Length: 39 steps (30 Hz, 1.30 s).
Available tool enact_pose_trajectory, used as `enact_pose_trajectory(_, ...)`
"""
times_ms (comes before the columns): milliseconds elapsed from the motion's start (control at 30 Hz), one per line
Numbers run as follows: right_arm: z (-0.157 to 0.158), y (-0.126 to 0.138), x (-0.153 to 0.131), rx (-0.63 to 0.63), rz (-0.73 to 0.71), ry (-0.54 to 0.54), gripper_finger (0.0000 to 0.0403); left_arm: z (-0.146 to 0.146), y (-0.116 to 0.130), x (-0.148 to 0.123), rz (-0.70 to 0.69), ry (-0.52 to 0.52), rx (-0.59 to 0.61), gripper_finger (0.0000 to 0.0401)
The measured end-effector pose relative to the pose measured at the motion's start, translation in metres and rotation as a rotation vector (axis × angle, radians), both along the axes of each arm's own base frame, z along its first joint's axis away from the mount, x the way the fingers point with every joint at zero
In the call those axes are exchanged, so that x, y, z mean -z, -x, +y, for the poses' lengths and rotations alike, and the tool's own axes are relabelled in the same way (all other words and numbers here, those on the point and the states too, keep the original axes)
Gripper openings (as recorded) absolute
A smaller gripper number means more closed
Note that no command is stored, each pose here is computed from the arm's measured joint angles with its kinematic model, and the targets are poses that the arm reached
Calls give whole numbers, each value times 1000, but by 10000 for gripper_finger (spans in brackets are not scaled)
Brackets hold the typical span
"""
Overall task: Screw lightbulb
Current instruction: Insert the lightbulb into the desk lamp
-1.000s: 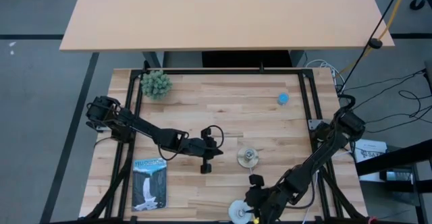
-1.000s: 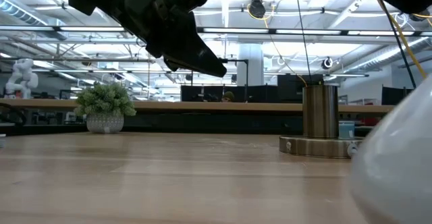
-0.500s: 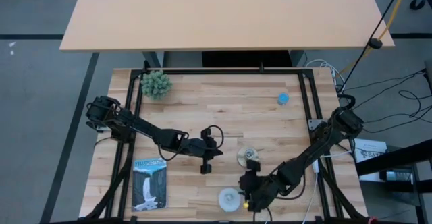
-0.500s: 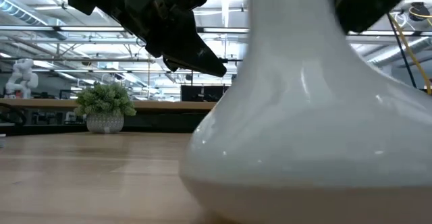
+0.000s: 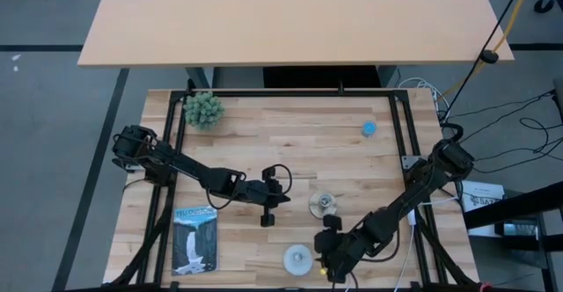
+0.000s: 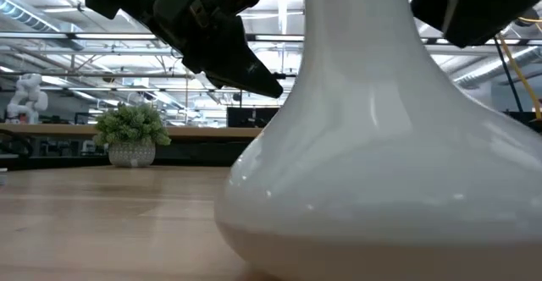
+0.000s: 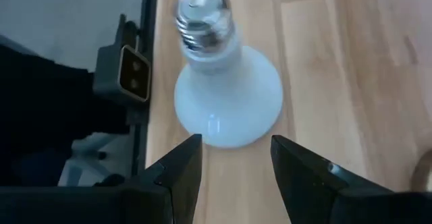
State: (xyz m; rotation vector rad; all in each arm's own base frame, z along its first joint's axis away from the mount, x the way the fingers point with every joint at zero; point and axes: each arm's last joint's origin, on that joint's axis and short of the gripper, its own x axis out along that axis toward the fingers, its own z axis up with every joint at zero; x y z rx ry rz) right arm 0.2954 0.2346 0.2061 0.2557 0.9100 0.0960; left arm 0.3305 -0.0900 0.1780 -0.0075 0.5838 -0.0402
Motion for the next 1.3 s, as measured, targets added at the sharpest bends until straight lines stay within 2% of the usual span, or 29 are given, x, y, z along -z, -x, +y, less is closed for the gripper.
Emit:
enact_pose_trajectory(233,-2,-1,0,30,-20,30,169,1,-1,-2,-22,-68,42,0)
enact_pose_trajectory(533,-1,-1,0,24,-20,27,169,3,-2,-2,-26,-67,34,0)
enact_pose_trajectory(667,3,-6,6,37,-41,-14,169,4,-2,-2,-24,-64,32,0)
enact_pose_trajectory(800,8,-12,15,-7,-7,-96,169,4,-2,-2,-23,-65,32,0)
enact_pose_trajectory(933,11,-15,21,-13,1,-122,164,4,-2,-1,-18,-66,32,0)
enact_pose_trajectory(1033,12,-22,22,-60,-41,-154,139,4,-2,-1,-18,-66,32,0)
enact_pose_trajectory(1167,12,-35,30,-121,-92,-173,82,3,-2,-1,-18,-62,29,0)
enact_pose_trajectory(1300,8,-46,38,-171,-153,-128,29,2,-1,-1,-18,-58,31,0)
